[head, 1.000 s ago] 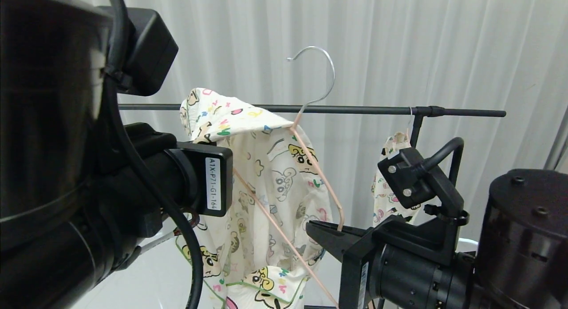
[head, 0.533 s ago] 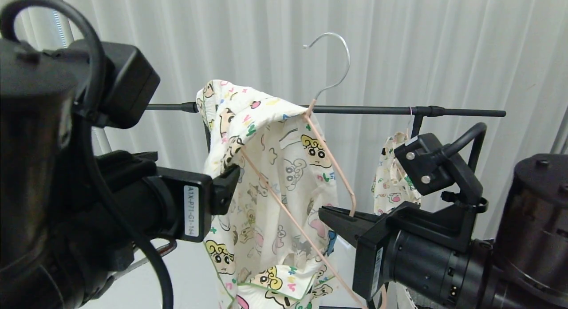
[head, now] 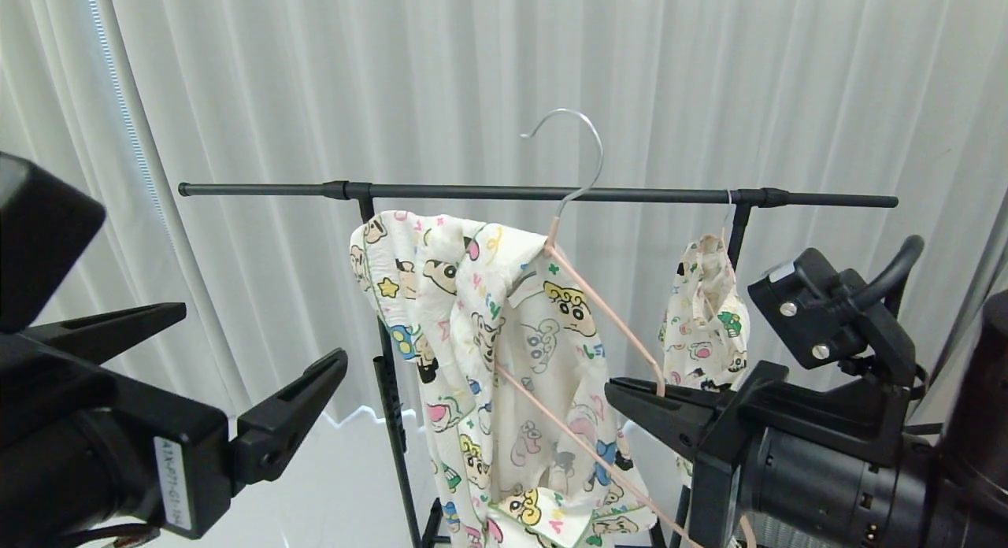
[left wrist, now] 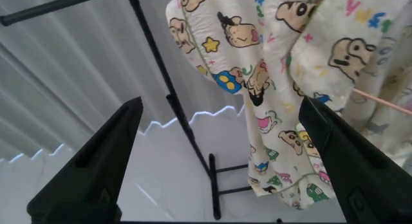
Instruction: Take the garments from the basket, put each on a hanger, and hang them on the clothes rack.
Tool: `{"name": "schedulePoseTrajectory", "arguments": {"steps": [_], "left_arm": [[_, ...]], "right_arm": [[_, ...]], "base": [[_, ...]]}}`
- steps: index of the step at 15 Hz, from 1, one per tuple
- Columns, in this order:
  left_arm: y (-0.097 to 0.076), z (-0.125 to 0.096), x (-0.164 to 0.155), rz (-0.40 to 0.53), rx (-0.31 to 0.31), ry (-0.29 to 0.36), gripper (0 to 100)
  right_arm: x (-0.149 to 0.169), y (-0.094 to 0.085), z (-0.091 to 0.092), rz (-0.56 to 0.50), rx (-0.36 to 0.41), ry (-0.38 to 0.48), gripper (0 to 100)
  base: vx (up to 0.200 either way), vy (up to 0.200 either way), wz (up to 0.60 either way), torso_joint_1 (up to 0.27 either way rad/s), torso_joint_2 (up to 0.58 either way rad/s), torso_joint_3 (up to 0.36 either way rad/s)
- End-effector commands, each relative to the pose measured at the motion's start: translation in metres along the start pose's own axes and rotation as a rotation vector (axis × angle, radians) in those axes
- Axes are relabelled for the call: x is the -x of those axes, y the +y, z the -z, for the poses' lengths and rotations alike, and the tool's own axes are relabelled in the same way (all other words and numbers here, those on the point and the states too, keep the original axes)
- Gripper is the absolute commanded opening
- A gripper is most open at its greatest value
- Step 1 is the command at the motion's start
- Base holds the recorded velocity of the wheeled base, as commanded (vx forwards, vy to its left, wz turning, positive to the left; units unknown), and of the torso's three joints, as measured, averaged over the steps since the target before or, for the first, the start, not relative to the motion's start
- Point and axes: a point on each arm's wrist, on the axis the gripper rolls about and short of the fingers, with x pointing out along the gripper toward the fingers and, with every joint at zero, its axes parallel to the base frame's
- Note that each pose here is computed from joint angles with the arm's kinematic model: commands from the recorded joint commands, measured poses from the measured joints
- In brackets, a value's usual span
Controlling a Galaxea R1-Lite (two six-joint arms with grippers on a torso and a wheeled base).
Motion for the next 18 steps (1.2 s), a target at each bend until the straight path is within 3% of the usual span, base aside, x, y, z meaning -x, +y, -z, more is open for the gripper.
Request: {"name": "schedulePoseTrajectory", "arguments": {"steps": [1,2,4,7,11,13,17,18], "left_arm": [[0.003,0.002,0.008,0.037,0.004,-0.02,100],[0.005,0.003,0.012,0.055,0.002,-0.029,100],[0.011,0.004,0.032,0.245,0.009,-0.075,100],[0.018,0.022,0.036,0.384,-0.135,-0.08,100],[0.01,0.041,0.036,0.693,-0.302,-0.06,100],[0.0,0.045,0.036,0.851,-0.347,-0.04,100],[-0.021,0.048,0.027,0.889,-0.398,0.032,100],[-0.035,0.047,0.022,0.914,-0.407,0.042,100]], "right_arm": [[0.007,-0.002,0.003,-0.002,0.02,0.003,0],[0.016,-0.005,0.009,-0.016,0.04,0.018,0],[0.039,-0.007,0.026,-0.1,0.069,0.061,0],[0.064,-0.007,0.045,-0.173,0.134,0.102,0],[0.087,0.007,0.065,-0.316,0.198,0.189,0],[0.091,0.013,0.073,-0.366,0.218,0.221,0],[0.095,0.018,0.082,-0.417,0.257,0.251,0],[0.095,0.018,0.082,-0.42,0.261,0.249,0]], "base": [[0.0,0.0,0.0,0.0,0.0,0.0],[0.0,0.0,0.0,0.0,0.0,0.0],[0.0,0.0,0.0,0.0,0.0,0.0],[0.0,0.0,0.0,0.0,0.0,0.0],[0.0,0.0,0.0,0.0,0.0,0.0],[0.0,0.0,0.0,0.0,0.0,0.0],[0.0,0.0,0.0,0.0,0.0,0.0],[0.0,0.0,0.0,0.0,0.0,0.0]]}}
